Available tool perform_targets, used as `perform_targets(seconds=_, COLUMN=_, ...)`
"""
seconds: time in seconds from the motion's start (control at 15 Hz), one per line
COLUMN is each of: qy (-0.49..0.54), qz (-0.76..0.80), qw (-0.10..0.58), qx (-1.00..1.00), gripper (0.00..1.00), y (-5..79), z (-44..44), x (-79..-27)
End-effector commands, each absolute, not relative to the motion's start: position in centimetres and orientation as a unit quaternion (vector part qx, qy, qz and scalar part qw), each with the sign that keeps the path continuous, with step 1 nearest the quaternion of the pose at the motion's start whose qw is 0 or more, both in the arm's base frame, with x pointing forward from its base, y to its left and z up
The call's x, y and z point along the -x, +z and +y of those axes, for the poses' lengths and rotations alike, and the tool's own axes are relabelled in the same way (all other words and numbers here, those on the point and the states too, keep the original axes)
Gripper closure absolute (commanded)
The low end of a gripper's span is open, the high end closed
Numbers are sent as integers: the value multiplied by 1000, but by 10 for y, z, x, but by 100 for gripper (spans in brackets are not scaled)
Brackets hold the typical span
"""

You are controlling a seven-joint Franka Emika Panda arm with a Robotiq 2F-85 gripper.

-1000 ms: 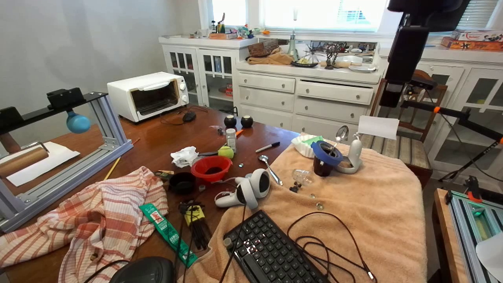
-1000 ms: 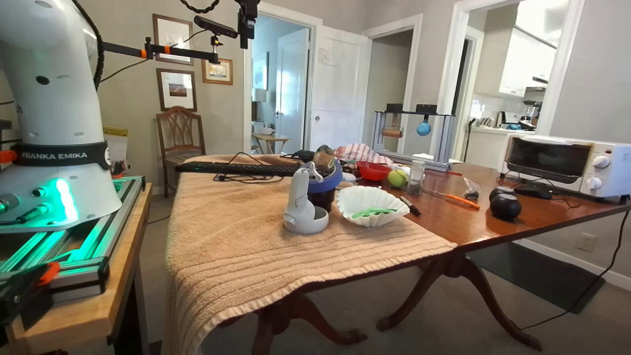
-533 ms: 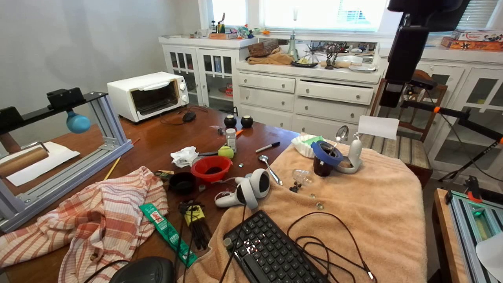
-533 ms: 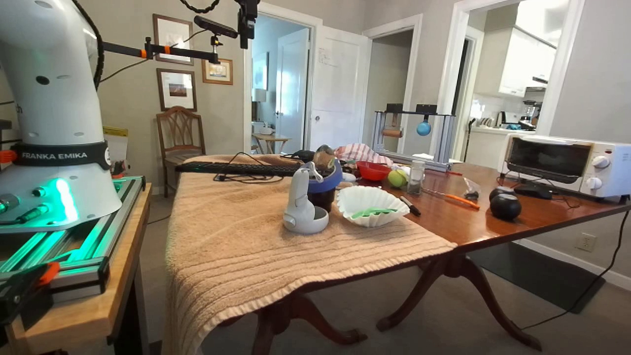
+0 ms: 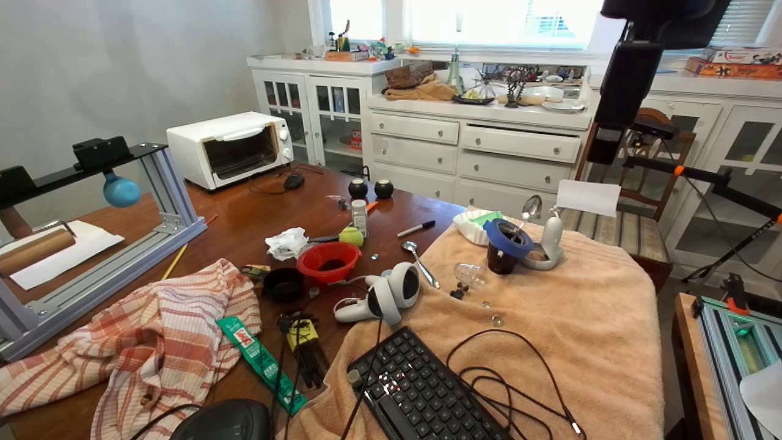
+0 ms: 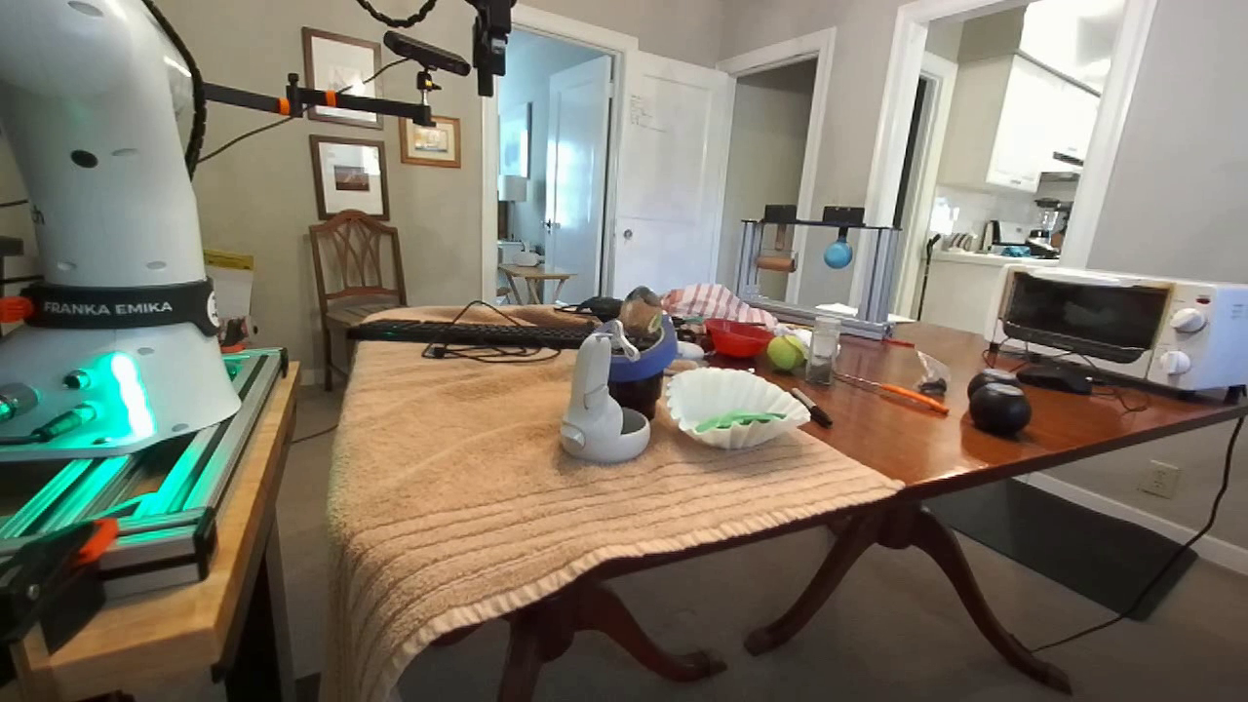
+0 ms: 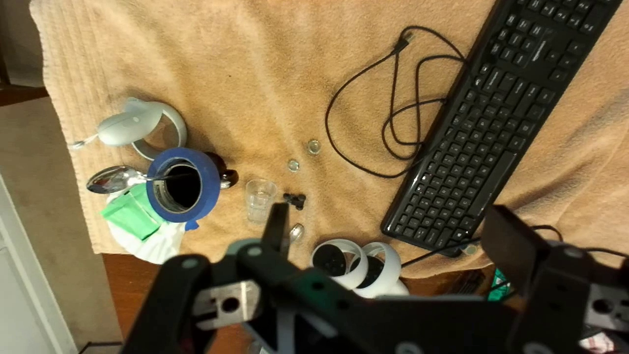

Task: Move the white remote to the left then move the hand sanitizer to the right

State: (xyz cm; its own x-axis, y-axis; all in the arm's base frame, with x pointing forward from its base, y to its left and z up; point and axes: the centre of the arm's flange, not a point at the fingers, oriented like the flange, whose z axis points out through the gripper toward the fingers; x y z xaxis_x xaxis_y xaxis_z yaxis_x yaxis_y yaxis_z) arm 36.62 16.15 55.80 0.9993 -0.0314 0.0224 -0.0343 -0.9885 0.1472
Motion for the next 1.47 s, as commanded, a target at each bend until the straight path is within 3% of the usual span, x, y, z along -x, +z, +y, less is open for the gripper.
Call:
perform_targets(seconds=0.0, qy=1, qz=-24, qw=113, qx=-993, gripper=0, y=541, z=138, x=-386)
perform_targets(seconds=0.33, qy=-44, qz=6, qw=149, qx=-988, gripper=0, y=514, z=82, x=-405)
perform_targets(seconds=0.73, qy=-89, qz=-12, qw=51, qx=-995, gripper=0, y=483, z=9, x=-416)
perform_targets(seconds=0.8, qy=-78, qz=-11, qw=85, qx=-993, gripper=0, y=496, z=24, x=-411)
perform_targets(seconds=1.4, qy=-123, qz=-44, qw=65, qx=-989, gripper=0, y=472, z=-38, x=-430)
